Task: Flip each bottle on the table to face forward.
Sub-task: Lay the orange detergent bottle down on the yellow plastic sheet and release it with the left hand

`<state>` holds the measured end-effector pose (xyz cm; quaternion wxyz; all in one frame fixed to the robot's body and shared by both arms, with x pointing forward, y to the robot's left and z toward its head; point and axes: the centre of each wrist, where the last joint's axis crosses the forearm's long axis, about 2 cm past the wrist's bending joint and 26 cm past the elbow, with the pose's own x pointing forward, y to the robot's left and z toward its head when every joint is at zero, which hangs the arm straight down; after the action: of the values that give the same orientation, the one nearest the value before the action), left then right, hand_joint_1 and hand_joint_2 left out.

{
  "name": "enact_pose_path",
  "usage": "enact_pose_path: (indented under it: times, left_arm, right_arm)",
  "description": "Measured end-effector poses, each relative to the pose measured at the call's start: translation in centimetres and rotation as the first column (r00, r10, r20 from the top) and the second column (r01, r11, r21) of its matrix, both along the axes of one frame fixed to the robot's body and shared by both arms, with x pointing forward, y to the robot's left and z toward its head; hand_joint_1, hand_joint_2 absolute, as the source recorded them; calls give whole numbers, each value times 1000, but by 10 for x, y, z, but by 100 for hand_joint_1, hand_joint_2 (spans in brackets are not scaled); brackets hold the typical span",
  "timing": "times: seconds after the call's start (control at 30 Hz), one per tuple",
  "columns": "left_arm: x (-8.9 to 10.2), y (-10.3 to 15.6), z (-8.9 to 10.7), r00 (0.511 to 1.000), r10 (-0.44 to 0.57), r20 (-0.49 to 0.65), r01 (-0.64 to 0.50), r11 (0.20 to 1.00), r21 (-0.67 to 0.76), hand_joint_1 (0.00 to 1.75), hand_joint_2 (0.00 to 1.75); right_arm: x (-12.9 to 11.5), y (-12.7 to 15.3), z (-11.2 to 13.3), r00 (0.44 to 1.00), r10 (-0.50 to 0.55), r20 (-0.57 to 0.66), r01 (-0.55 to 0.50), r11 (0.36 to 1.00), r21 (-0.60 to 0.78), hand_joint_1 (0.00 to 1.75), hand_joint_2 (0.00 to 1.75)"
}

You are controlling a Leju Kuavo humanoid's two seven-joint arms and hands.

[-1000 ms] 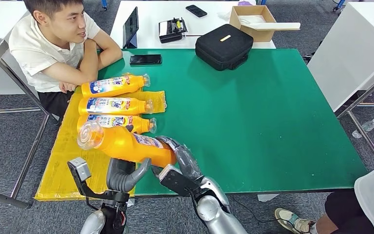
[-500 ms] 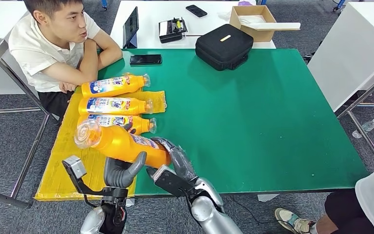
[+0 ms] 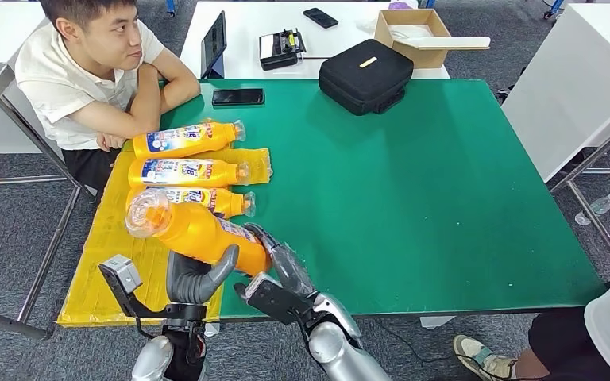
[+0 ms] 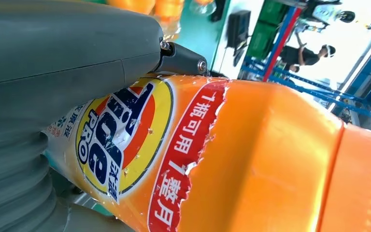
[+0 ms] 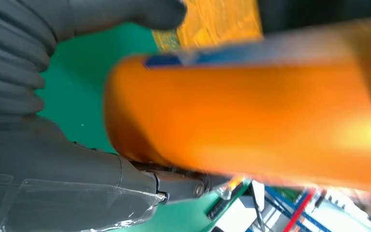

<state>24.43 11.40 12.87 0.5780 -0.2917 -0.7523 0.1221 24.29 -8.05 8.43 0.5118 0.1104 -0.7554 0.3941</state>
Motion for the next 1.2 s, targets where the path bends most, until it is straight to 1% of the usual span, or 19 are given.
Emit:
enact_pose_path:
  times: [0.1,0.2,0.27,0.37,0.53,0.57,0.63,0.73,0.8,0.83,0.87,0.93,0.97,1.03,1.1,1.2]
  left_arm:
    - [1,1,4,998,41,44,-45,995,89,175,175]
    - [3,4,8,991,88,104,-109,970,219,175,175]
    - [4,7,12,982,118,146,-158,937,310,175,175]
    - [6,12,18,967,151,204,-229,866,445,175,175]
    - [9,20,23,953,178,245,-288,787,546,175,175]
    - [10,21,24,949,186,254,-305,745,593,175,175]
    - [12,25,25,935,201,291,-353,602,717,175,175]
    - [17,37,25,908,195,370,-415,305,857,175,175]
    - [22,49,24,892,186,412,-434,100,895,175,175]
    - [24,56,23,886,182,428,-436,9,900,175,175]
    - [26,64,20,881,177,439,-434,-73,898,175,175]
    - [30,80,13,876,169,451,-416,-206,886,175,175]
    - [32,87,8,877,166,450,-401,-261,878,175,175]
    - [34,101,-3,882,162,442,-370,-342,864,175,175]
    - [35,111,-13,887,159,433,-347,-388,853,175,175]
    - [37,121,-24,894,152,421,-326,-422,846,175,175]
  right_arm:
    - [-3,3,-4,1000,-7,-25,7,1000,-2,0,175]
    - [-5,4,-8,999,-27,-45,26,999,-17,0,175]
    - [-7,4,-12,997,-61,-44,59,998,-35,0,175]
    - [-6,0,-17,992,-128,-20,127,990,-63,0,175]
    - [-3,-10,-22,982,-187,-7,186,979,-87,0,175]
    - [-2,-12,-22,979,-203,4,203,975,-92,0,175]
    - [1,-18,-23,968,-247,36,249,964,-97,0,175]
    - [4,-30,-20,951,-300,71,304,951,-56,0,175]
    - [6,-39,-14,940,-331,83,332,943,-3,0,175]
    - [7,-43,-11,934,-346,88,346,938,22,0,175]
    - [8,-48,-7,927,-362,96,359,932,47,0,175]
    - [8,-57,2,914,-391,107,382,919,96,0,175]
    - [8,-62,6,909,-403,112,390,913,119,0,175]
    - [6,-69,13,900,-420,119,401,903,155,0,175]
    - [4,-73,18,892,-432,132,407,896,178,0,175]
    - [1,-78,24,880,-447,162,415,888,199,0,175]
